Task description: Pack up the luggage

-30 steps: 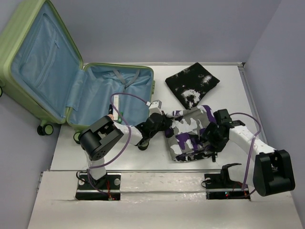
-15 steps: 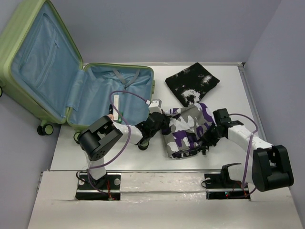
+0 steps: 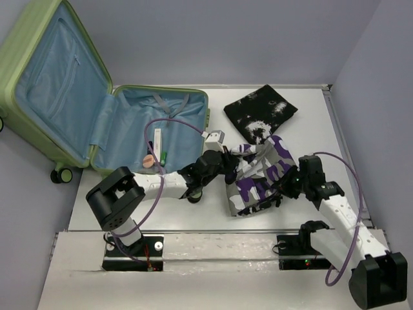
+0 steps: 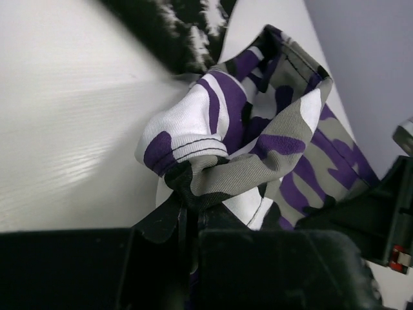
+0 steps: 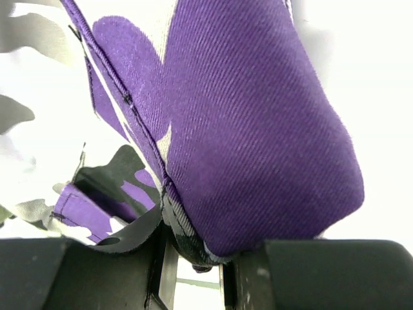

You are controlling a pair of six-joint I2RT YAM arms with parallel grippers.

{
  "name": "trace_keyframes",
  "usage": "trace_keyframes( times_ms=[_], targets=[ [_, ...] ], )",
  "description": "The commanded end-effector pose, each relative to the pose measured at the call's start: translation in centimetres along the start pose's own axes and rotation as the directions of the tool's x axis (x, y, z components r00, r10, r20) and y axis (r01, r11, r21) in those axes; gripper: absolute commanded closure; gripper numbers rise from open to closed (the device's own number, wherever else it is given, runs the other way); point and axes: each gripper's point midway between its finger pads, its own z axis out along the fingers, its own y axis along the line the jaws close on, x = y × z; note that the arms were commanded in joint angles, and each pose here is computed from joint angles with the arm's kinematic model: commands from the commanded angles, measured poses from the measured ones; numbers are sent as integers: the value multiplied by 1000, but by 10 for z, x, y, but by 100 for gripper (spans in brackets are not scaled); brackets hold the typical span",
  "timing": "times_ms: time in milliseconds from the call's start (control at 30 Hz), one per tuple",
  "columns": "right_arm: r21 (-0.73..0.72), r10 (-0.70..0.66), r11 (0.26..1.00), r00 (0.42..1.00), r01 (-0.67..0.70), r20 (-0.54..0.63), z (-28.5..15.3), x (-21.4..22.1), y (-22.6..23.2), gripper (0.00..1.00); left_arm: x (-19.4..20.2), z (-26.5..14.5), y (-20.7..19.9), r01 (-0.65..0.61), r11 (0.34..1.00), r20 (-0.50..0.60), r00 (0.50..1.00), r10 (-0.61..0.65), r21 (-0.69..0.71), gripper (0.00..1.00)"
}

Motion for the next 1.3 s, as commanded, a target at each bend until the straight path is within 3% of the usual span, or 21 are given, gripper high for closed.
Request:
trace_keyframes(
  times_ms=[0, 300, 400, 433, 500, 600, 633, 667, 700, 733, 800, 867, 900, 933, 967, 1000, 1033, 1067, 1167, 1267],
  targets=[
    [-273, -89, 952, 979, 138, 182, -48, -42, 81, 93, -63, -31, -95, 27, 960, 95, 994, -56, 277, 94],
    [-445, -126, 861, 952, 245, 280, -96, -63, 144, 93, -120, -41, -107, 17, 952, 141, 988, -63, 305, 94],
    [-541, -125, 796, 948, 271, 292, -108, -72, 180, 93, -173, -57, -98, 41, 941, 205, 972, -116, 335, 94],
    [-560, -136, 781, 950, 276, 280, -97, -76, 198, 93, -211, -75, -92, 38, 948, 269, 954, -129, 317, 94],
    [-604, -153, 733, 940, 314, 304, -106, -75, 224, 93, -227, -78, -70, 33, 970, 303, 947, -107, 240, 94],
    [-647, -212, 672, 931, 361, 299, -89, -70, 280, 93, -290, -116, -30, 56, 991, 446, 889, -105, 122, 94],
    [-627, -247, 695, 936, 352, 251, -55, -64, 289, 93, -299, -123, -14, 68, 995, 466, 879, -95, 74, 94],
    [-658, -271, 645, 921, 389, 279, -64, -63, 323, 93, -313, -133, 22, 104, 994, 502, 861, -79, -22, 94],
    [-663, -294, 631, 915, 402, 276, -57, -59, 338, 93, -324, -151, 35, 119, 992, 539, 839, -72, -53, 94],
    [-645, -326, 655, 917, 395, 230, -21, -52, 346, 93, -326, -160, 59, 151, 981, 563, 825, -56, -123, 94],
    [-685, -343, 603, 908, 409, 240, -23, -45, 389, 93, -330, -184, 99, 210, 950, 603, 797, -28, -233, 94],
    [-696, -405, 578, 890, 425, 207, 2, -23, 420, 93, -327, -215, 151, 288, 888, 633, 774, 4, -358, 62],
    [-674, -430, 596, 883, 436, 191, 15, -16, 424, 88, -318, -224, 170, 309, 856, 621, 784, 18, -415, 48],
    [-660, -451, 602, 873, 450, 184, 27, -10, 430, 77, -315, -242, 192, 351, 816, 640, 768, 30, -460, 19],
    [-603, -507, 658, 857, 452, 89, 73, 9, 413, 50, -313, -250, 201, 364, 802, 646, 762, 35, -474, 9],
    [-586, -553, 647, 829, 487, 78, 83, 17, 414, 39, -306, -255, 209, 371, 783, 634, 772, 38, -499, 3],
    [-579, -553, 635, 824, 512, 123, 75, 8, 434, 32, -303, -265, 212, 368, 771, 638, 767, 64, -520, 1],
    [-547, -569, 655, 816, 522, 97, 87, 10, 426, 20, -302, -272, 215, 378, 755, 648, 758, 81, -536, 1],
    [-491, -585, 671, 803, 556, 109, 98, 6, 414, 5, -304, -281, 205, 348, 766, 644, 757, 110, -540, 1],
    [-454, -589, 670, 793, 587, 156, 83, -4, 406, 1, -299, -287, 198, 328, 776, 635, 763, 118, -539, 1]
  ],
)
